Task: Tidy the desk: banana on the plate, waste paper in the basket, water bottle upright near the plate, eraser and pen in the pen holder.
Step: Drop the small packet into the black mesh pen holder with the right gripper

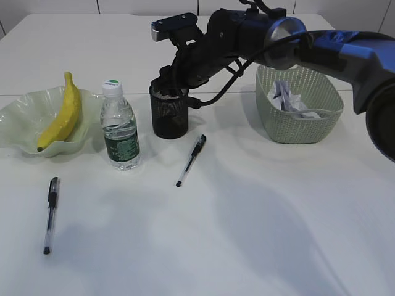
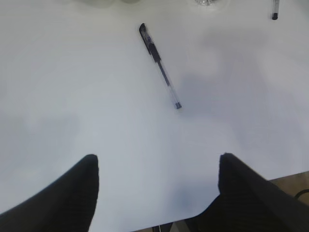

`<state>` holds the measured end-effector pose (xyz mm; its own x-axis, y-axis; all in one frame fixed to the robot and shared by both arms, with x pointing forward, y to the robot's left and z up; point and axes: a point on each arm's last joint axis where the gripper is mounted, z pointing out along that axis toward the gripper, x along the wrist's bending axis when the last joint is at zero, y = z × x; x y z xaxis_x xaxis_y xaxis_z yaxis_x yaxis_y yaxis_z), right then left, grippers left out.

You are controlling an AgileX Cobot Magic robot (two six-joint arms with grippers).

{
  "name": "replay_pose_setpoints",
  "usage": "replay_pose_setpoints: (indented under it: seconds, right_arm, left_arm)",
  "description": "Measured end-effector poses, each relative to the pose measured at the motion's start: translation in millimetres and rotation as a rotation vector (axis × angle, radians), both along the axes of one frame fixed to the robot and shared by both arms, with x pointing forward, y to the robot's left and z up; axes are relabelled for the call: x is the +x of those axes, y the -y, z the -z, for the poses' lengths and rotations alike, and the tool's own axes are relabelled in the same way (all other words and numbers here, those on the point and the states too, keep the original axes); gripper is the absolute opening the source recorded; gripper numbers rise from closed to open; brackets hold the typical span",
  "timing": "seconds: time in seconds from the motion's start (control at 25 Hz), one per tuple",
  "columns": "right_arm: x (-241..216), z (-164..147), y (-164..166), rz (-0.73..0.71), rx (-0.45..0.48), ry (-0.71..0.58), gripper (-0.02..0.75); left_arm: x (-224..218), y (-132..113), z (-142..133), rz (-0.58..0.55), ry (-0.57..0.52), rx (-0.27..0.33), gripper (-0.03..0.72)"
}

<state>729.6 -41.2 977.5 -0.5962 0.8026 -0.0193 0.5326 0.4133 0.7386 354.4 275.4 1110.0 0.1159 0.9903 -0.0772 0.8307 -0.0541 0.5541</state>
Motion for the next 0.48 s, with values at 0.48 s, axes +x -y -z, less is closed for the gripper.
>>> replay_pose_setpoints:
  seconds: [0.48]
  right_arm:
    - [-17, -29, 6, 0.027, 0.005, -0.124, 0.379]
  left_arm:
    - [0, 0, 0, 0.0, -0.006, 0.001, 0.55]
